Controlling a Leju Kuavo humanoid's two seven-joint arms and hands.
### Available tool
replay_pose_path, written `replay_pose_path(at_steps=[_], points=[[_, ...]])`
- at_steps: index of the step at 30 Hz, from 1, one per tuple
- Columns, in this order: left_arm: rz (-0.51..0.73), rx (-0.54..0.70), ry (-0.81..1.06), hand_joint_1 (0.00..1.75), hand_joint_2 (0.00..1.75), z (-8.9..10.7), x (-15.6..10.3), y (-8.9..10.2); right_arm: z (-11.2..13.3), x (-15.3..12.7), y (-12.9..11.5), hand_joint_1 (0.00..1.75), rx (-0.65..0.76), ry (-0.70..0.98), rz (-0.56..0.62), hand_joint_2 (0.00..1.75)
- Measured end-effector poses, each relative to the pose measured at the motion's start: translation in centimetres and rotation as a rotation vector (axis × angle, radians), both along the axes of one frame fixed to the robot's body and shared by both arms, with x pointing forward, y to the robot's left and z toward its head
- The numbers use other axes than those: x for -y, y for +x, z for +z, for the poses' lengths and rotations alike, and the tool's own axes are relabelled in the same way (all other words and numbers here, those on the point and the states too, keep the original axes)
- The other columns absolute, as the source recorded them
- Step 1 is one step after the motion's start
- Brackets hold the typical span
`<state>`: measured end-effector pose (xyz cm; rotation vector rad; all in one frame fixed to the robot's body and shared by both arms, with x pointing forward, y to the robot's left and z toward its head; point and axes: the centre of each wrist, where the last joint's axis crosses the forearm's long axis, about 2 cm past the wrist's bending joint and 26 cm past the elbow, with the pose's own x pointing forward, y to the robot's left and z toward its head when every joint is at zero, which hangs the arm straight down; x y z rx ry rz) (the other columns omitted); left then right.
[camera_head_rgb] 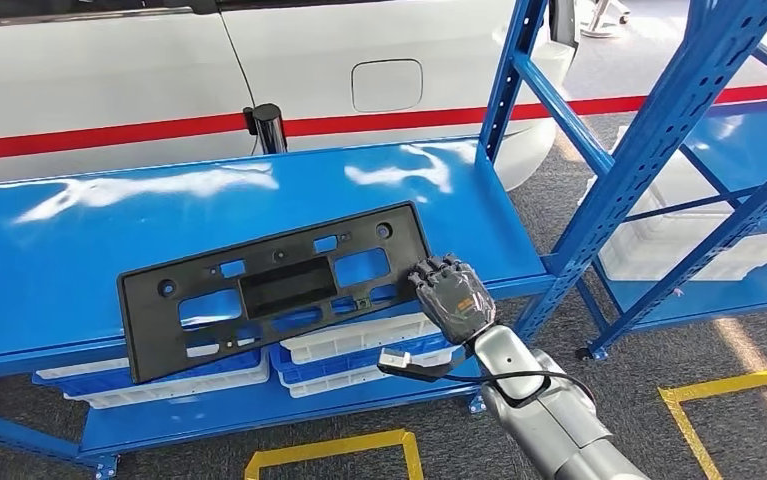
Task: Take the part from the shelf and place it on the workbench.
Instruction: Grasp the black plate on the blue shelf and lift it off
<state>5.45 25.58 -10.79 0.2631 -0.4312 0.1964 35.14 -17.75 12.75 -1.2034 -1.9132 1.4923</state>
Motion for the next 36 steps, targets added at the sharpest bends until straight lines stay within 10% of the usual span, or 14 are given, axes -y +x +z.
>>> replay_pose_path(at_steps=[18,23,36], points=[[-0.003,-0.001,-0.001,0.0,0.0,0.0,0.1,-0.1,2.1,0.8,1.8,1.7,0.051,0.002,-0.035,1.75],[-0.003,-0.001,-0.003,0.0,0.0,0.0,0.2,0.0,2.2,0.7,1.9,0.0,0.049,0.004,-0.035,1.75],[0.0,-0.006,-0.01,0.0,0.0,0.0,0.5,-0.1,2.2,1.3,1.9,0.0,0.063,0.02,-0.034,1.75]])
